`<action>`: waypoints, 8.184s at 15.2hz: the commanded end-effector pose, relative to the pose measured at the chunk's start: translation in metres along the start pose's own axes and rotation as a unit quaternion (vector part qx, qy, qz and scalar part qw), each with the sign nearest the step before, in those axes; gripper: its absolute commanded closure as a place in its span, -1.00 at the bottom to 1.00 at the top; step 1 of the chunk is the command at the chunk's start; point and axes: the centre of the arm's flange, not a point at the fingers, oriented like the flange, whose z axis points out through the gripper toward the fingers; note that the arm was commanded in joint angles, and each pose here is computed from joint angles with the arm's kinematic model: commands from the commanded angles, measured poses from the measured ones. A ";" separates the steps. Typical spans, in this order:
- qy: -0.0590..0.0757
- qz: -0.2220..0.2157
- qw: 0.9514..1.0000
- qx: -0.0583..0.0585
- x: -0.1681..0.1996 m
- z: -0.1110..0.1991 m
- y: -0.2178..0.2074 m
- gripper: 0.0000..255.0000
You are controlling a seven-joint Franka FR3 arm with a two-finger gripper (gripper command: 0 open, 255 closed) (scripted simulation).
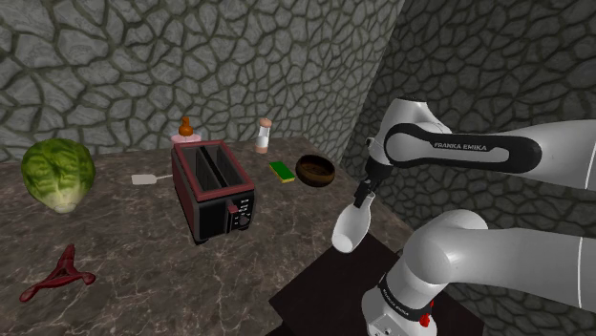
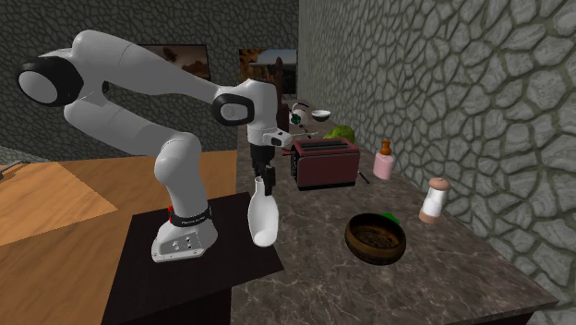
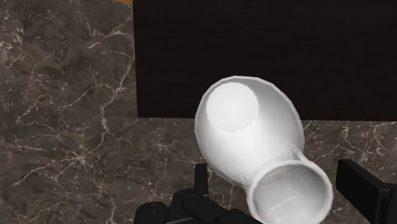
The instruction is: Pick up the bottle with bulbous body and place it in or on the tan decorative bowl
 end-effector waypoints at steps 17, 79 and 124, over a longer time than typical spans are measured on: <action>0.000 0.000 1.000 0.000 -0.001 -0.037 0.000 1.00; 0.000 0.000 1.000 0.000 0.309 -0.244 0.213 1.00; 0.000 0.000 1.000 0.000 0.313 -0.160 0.213 -1.00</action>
